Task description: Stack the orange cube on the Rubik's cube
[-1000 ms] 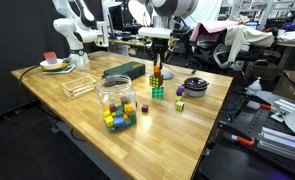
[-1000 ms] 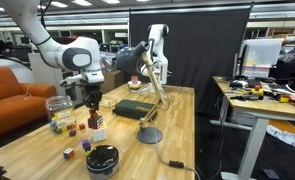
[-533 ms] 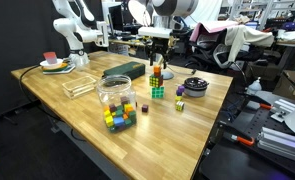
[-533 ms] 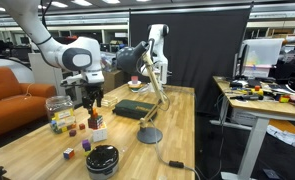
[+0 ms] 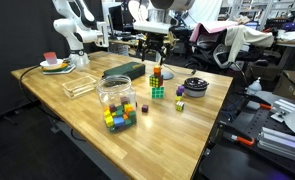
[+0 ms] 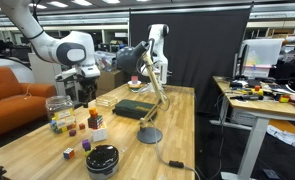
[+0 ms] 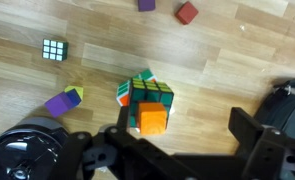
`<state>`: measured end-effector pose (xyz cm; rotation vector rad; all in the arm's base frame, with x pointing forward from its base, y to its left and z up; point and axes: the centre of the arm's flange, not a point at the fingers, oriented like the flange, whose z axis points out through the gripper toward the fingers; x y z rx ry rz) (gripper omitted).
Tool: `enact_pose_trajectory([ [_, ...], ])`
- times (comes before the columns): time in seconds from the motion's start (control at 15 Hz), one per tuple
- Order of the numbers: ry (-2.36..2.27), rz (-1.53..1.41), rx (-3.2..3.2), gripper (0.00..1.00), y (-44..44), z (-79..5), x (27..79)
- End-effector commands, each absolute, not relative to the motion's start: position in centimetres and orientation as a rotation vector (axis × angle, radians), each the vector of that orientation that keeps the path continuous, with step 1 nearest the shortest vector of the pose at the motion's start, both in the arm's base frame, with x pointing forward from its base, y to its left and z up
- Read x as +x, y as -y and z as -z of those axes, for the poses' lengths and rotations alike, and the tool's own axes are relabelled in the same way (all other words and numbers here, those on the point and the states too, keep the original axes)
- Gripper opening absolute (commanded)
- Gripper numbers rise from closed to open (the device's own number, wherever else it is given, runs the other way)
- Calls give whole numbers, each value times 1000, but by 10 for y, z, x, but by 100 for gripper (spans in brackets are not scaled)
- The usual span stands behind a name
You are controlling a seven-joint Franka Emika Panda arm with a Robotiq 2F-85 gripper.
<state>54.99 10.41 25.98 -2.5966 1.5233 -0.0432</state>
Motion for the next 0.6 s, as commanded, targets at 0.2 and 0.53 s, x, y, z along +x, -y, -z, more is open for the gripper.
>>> enact_pose_trajectory([
  [0.2,-1527,37,-2598,100,-105,-258,549],
  [0.53,-1529,37,-2597,100,-104,-258,549],
])
